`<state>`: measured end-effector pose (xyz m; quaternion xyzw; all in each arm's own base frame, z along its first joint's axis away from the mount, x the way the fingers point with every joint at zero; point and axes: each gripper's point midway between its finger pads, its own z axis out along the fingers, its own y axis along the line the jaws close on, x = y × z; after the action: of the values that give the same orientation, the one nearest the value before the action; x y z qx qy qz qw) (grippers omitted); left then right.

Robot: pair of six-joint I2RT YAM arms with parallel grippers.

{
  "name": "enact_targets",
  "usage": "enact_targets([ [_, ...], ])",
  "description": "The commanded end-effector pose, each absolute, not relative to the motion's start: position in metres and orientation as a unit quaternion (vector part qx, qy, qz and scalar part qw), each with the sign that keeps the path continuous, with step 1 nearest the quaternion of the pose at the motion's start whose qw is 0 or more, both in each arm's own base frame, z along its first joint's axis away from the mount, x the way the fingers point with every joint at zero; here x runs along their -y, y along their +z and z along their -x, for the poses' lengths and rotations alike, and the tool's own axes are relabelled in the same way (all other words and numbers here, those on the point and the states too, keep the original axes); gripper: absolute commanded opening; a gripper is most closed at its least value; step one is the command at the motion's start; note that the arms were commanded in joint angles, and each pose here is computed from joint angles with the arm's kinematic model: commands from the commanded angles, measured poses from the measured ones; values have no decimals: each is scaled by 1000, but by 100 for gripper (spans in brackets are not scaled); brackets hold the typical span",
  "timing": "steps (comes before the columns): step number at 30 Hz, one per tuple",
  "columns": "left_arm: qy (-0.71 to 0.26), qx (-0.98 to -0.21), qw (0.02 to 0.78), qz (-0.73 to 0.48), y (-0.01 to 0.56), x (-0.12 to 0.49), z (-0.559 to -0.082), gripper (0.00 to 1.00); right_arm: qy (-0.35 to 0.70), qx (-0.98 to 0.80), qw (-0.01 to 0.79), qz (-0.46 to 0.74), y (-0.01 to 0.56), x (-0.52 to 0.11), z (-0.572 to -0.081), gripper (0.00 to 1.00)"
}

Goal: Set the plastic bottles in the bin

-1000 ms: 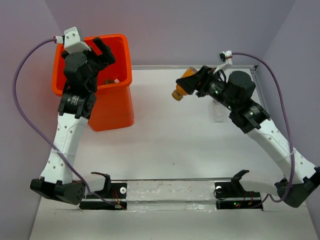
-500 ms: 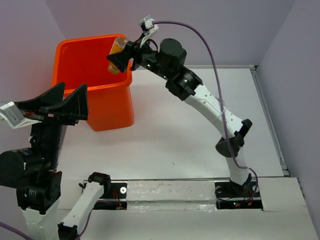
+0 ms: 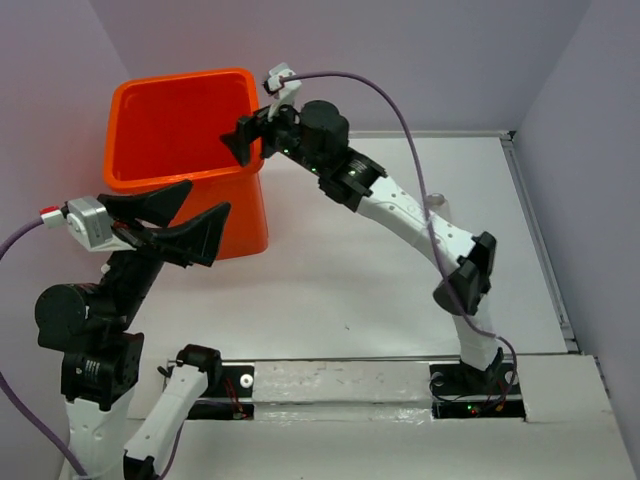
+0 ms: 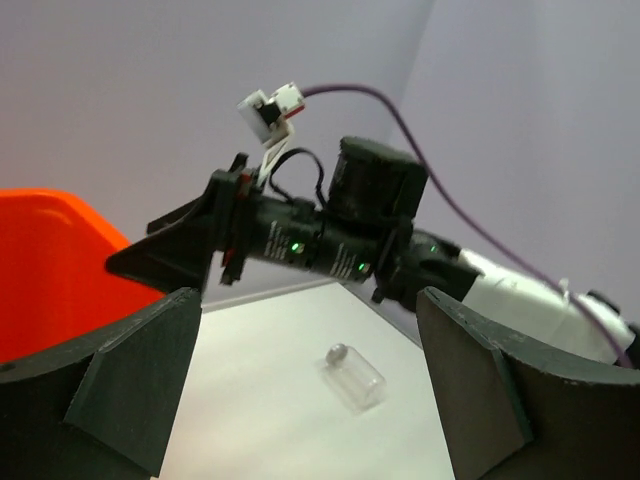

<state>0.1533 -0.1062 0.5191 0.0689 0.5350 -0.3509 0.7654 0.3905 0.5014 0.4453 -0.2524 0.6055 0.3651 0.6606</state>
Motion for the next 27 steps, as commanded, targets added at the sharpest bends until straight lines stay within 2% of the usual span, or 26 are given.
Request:
enact_targets([
  [1, -407, -485, 754, -177, 528, 137, -122, 99, 319, -575, 739, 147, 528, -363, -408, 98],
  [7, -455, -500, 695, -245, 480, 165, -120, 99, 164, -749, 639, 58, 366, -208, -471, 100],
  [8, -465, -504, 681, -258, 471, 170, -118, 99, 108, -781, 615, 23, 335, -162, -482, 100],
  [11, -481, -534, 639, -273, 428, 181, -126, 99, 55, -825, 561, -22, 272, -96, -489, 100],
  [16, -498, -554, 602, -288, 388, 189, -123, 99, 33, -863, 501, -59, 213, -60, -493, 100],
  [20, -509, -579, 570, -286, 347, 192, -121, 99, -31, -897, 434, -76, 151, -37, -491, 100],
  [23, -512, -592, 554, -283, 328, 194, -121, 99, -78, -914, 383, -109, 107, -16, -471, 100],
  [27, -510, -603, 546, -281, 315, 197, -125, 99, -68, -924, 357, -115, 74, -18, -446, 100],
])
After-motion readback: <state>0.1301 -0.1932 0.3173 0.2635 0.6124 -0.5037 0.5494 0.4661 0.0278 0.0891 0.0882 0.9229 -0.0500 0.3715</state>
